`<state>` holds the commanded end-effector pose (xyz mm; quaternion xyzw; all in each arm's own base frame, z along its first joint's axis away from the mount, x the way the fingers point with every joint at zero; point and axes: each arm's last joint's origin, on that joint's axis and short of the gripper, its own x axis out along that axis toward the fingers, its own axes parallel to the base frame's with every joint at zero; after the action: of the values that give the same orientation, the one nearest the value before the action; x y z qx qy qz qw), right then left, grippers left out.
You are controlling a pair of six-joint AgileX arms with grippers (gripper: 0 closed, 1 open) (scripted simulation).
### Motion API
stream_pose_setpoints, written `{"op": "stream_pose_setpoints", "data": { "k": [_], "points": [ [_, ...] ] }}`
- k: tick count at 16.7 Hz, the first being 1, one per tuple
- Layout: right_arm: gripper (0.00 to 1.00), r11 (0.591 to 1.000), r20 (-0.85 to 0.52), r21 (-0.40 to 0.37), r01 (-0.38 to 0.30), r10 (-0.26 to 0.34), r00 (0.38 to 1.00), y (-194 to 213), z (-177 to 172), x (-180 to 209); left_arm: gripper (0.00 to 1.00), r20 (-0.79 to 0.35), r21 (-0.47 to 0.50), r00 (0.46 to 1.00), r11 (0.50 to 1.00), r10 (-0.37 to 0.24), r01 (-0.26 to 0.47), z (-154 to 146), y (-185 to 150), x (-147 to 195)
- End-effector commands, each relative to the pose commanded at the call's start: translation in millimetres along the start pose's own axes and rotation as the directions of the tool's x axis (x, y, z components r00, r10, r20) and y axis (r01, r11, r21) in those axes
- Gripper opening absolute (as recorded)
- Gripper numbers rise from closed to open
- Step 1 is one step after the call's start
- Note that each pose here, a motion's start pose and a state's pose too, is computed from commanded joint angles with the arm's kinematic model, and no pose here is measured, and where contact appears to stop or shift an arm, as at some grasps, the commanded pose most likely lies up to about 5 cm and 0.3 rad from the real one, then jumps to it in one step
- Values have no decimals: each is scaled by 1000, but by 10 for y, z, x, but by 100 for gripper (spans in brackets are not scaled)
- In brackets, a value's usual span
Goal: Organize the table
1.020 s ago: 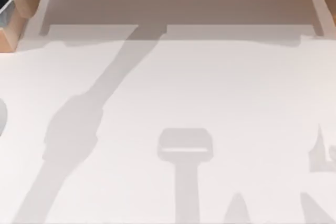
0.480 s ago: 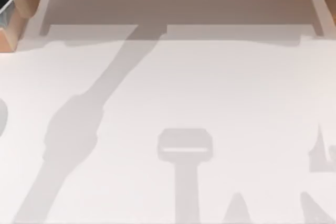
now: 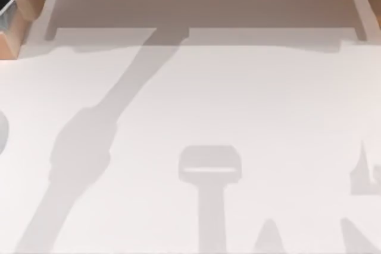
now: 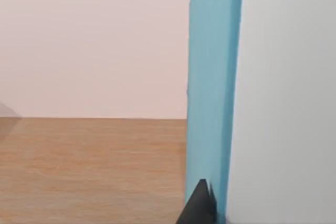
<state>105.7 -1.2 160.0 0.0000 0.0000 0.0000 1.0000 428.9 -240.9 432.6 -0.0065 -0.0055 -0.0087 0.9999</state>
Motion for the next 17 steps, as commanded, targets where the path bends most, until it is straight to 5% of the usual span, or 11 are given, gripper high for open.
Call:
{"op": "stream_pose_setpoints", "data": {
  "k": [17],
  "points": [
    [100, 1000, 0, 0, 0, 0, 1000, 0, 0, 0, 0, 4, 3, 1000, 1000, -1, 1, 173, 14, -400]
  ]
}}
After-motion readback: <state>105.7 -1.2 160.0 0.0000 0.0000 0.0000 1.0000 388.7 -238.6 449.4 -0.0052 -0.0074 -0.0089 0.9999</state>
